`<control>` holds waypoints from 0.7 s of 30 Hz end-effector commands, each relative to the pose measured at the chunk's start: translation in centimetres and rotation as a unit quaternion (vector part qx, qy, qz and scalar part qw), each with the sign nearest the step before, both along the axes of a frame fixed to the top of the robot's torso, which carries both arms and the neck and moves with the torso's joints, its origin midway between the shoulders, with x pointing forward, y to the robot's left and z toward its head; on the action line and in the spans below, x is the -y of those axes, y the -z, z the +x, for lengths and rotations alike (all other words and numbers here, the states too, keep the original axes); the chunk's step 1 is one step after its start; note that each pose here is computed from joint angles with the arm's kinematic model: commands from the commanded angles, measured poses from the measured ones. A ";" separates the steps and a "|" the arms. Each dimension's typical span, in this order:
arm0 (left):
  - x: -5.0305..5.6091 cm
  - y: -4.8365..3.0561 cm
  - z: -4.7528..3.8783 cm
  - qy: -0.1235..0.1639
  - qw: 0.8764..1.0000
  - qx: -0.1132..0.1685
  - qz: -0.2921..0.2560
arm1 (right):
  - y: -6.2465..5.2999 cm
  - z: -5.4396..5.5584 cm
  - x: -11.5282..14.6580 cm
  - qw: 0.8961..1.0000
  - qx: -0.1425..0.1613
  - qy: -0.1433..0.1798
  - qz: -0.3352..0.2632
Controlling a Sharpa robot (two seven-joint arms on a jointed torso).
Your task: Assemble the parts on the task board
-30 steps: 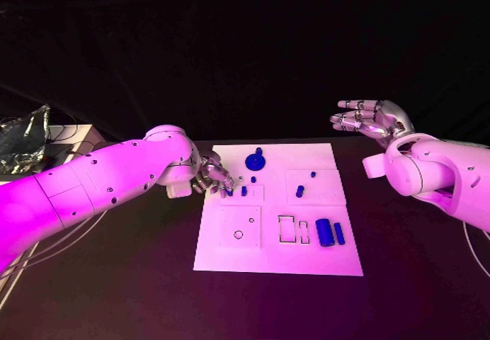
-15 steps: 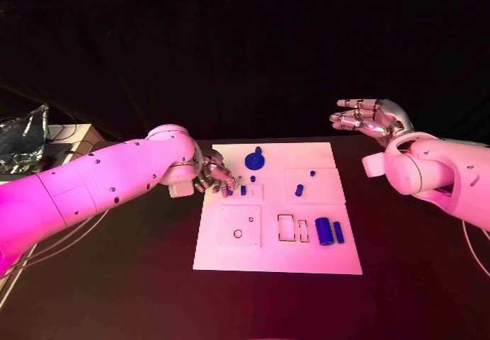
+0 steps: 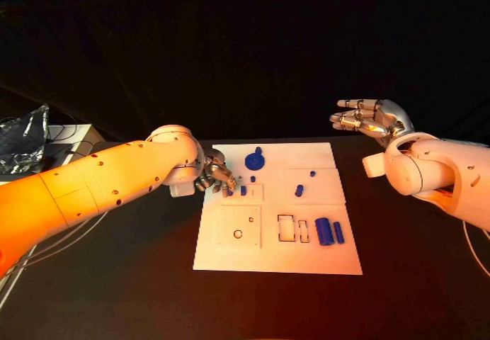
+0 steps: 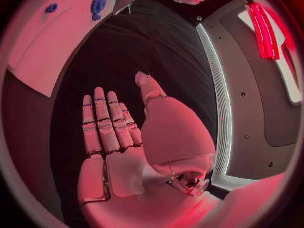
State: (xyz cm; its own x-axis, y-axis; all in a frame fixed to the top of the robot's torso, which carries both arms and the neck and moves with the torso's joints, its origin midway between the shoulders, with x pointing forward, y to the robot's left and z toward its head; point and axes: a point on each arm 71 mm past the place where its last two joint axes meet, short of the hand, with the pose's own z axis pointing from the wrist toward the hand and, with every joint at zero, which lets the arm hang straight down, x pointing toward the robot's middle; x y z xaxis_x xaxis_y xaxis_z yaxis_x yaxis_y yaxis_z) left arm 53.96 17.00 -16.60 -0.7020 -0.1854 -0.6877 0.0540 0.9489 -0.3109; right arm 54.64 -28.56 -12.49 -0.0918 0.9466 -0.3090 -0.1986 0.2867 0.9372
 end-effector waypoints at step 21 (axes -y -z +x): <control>-1.0 1.01 -0.11 0.001 0.999 0.008 0.048 | 0.0 -0.1 -0.3 1.000 0.001 -0.012 0.001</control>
State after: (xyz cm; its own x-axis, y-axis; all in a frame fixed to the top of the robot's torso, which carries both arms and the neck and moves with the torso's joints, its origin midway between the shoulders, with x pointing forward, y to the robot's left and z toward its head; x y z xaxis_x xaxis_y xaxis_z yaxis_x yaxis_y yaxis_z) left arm 53.86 17.14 -16.89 -0.6862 -0.1482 -0.7122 0.0780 0.9584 -0.2746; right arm 54.63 -28.49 -12.51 -0.0952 0.9465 -0.3083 -0.1983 0.2855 0.9376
